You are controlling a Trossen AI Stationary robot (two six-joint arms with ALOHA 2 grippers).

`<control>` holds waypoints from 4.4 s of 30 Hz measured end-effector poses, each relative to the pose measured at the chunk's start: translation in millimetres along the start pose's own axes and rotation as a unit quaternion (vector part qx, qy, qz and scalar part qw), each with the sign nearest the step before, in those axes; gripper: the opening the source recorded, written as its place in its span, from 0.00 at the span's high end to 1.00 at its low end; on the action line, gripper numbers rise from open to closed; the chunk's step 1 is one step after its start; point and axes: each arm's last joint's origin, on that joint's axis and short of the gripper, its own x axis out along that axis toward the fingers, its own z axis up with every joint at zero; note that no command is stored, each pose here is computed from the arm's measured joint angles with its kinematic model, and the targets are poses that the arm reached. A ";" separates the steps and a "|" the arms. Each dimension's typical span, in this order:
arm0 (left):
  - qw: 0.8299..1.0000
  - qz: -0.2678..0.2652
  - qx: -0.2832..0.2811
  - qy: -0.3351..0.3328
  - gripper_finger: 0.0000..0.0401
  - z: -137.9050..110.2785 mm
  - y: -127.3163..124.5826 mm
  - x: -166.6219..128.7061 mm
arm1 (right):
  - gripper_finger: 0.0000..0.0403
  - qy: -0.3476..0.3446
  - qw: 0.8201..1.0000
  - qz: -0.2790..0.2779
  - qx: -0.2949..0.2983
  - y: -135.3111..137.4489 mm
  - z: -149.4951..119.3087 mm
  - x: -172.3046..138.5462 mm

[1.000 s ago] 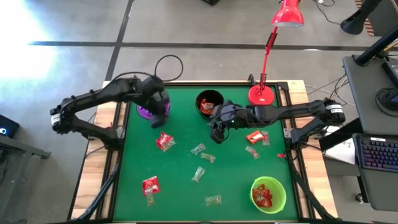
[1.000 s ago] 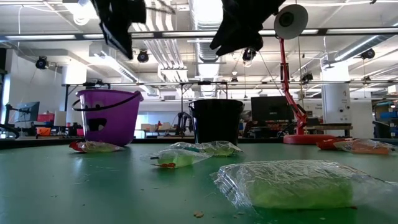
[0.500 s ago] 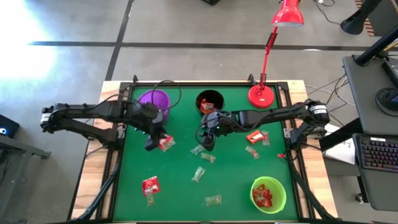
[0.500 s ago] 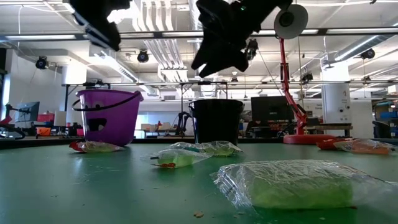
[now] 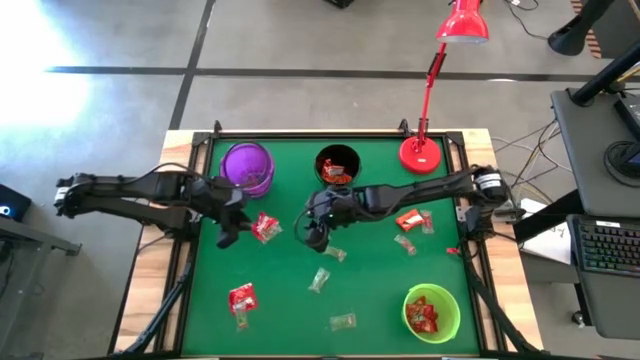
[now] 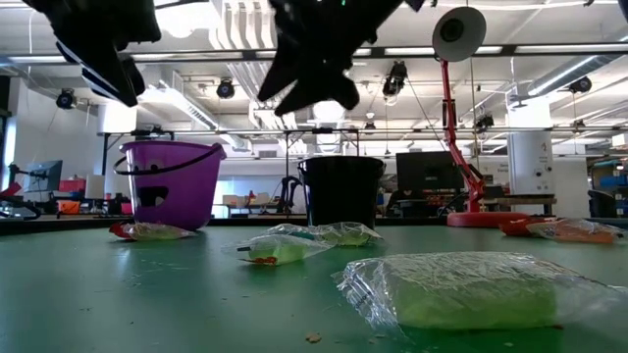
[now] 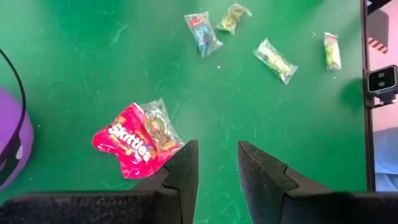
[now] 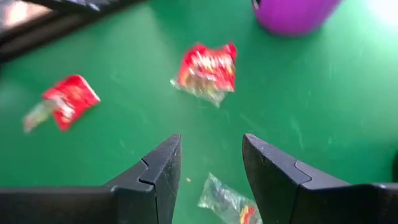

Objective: Sort candy
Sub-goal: Put the blue gummy into the violet bucket

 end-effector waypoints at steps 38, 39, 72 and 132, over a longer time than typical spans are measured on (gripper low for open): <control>0.999 -0.008 0.031 -0.025 0.77 -1.4 -1.0 -11.6 | 0.67 0.181 0.955 0.036 -0.231 -18.0 -58.5 70.9; 0.999 -0.008 0.031 -0.025 0.77 -1.4 -1.0 -11.6 | 0.67 0.183 0.955 0.035 -0.230 -18.8 -59.6 72.7; 0.996 0.011 0.064 -0.058 0.77 -1.4 -0.2 -18.5 | 0.97 0.111 0.989 0.004 -0.092 -0.6 6.2 56.4; 0.950 0.125 0.221 -0.182 0.99 48.1 9.0 4.1 | 0.97 -0.035 0.988 0.061 -0.136 -32.2 103.4 9.4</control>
